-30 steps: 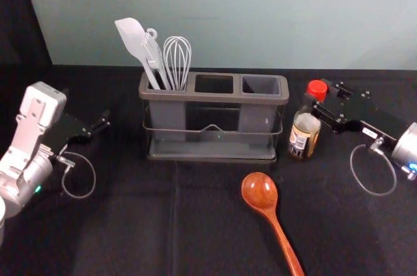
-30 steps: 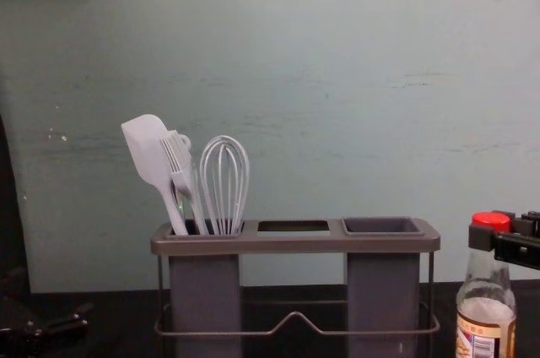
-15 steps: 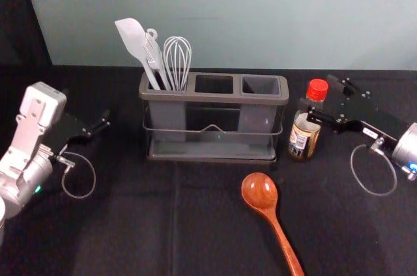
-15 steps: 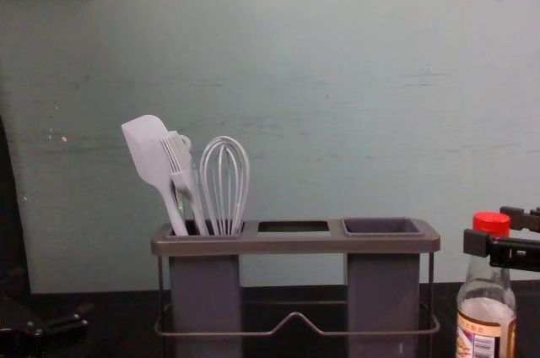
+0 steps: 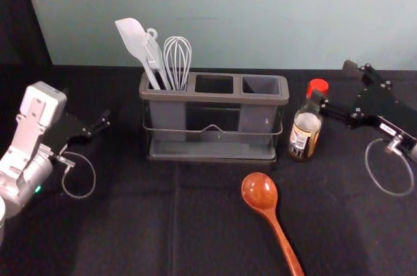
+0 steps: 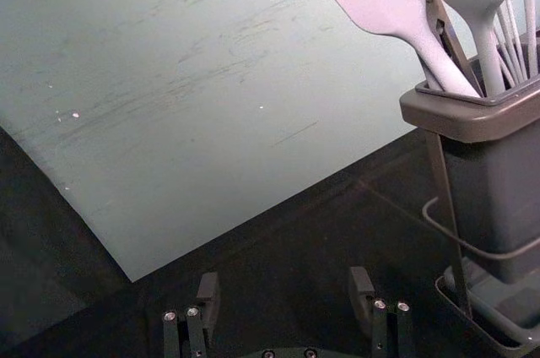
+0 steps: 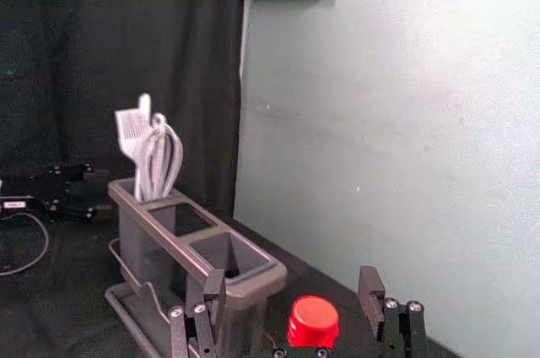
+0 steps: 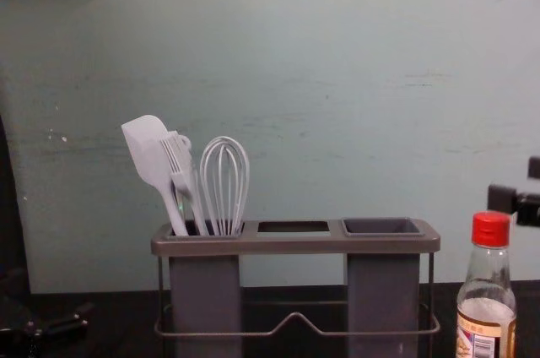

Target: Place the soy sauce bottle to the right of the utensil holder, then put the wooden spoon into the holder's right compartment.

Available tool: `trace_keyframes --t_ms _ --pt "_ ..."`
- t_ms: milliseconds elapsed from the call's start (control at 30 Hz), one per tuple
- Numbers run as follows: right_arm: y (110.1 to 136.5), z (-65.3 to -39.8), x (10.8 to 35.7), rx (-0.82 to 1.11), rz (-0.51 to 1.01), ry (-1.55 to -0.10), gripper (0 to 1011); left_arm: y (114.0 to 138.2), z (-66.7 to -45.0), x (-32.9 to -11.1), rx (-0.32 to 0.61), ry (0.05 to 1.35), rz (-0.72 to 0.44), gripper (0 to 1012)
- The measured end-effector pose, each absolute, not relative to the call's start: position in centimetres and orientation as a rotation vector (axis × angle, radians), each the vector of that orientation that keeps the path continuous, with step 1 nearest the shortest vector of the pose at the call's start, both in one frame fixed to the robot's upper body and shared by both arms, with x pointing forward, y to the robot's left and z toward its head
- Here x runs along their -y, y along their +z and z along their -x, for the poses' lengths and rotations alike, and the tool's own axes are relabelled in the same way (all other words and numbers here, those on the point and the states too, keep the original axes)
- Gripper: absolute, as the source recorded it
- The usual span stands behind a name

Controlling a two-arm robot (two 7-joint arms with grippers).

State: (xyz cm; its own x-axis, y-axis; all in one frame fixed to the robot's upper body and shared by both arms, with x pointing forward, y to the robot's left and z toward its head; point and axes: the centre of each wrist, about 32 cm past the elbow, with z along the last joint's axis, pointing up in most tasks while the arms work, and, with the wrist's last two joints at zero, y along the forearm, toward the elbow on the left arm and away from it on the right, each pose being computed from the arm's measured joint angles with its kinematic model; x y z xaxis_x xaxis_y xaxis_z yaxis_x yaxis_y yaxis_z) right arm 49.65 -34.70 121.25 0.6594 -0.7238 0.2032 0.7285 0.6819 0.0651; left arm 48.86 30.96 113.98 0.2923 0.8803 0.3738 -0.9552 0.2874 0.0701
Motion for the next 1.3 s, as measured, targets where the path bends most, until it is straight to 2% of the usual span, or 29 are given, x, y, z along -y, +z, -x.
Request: trace_keyframes --t_ms 167,333,633,833,1000,1033,1133,1300 --pt "122.9 -47.1 34.5 0.281 0.041 -0.832 1004 114.0 -48.9 -31.0 0.285 1.248 -0.304 1005" --pt "124.2 -44.5 33.6 0.331 0.082 -0.780 1004 114.0 -48.9 -31.0 0.285 1.248 -0.304 1005" --pt "125.2 -41.9 31.1 0.339 0.136 -0.687 1004 114.0 -48.9 -31.0 0.285 1.248 -0.304 1005" --pt "125.9 -41.4 28.8 0.250 0.251 -0.674 1004 114.0 -48.9 -31.0 0.285 1.248 -0.304 1005" --pt "126.1 -41.8 25.0 0.057 0.414 -0.698 1004 114.0 -48.9 -31.0 0.285 1.248 -0.305 1005" --pt "126.1 -41.8 25.0 0.057 0.414 -0.698 1004 114.0 -48.9 -31.0 0.285 1.248 -0.304 1005" --pt "125.7 -42.5 23.0 -0.080 0.490 -0.744 1004 114.0 -48.9 -31.0 0.285 1.248 -0.304 1005" --pt "125.3 -43.5 21.2 -0.226 0.552 -0.841 1004 114.0 -48.9 -31.0 0.285 1.248 -0.304 1005"
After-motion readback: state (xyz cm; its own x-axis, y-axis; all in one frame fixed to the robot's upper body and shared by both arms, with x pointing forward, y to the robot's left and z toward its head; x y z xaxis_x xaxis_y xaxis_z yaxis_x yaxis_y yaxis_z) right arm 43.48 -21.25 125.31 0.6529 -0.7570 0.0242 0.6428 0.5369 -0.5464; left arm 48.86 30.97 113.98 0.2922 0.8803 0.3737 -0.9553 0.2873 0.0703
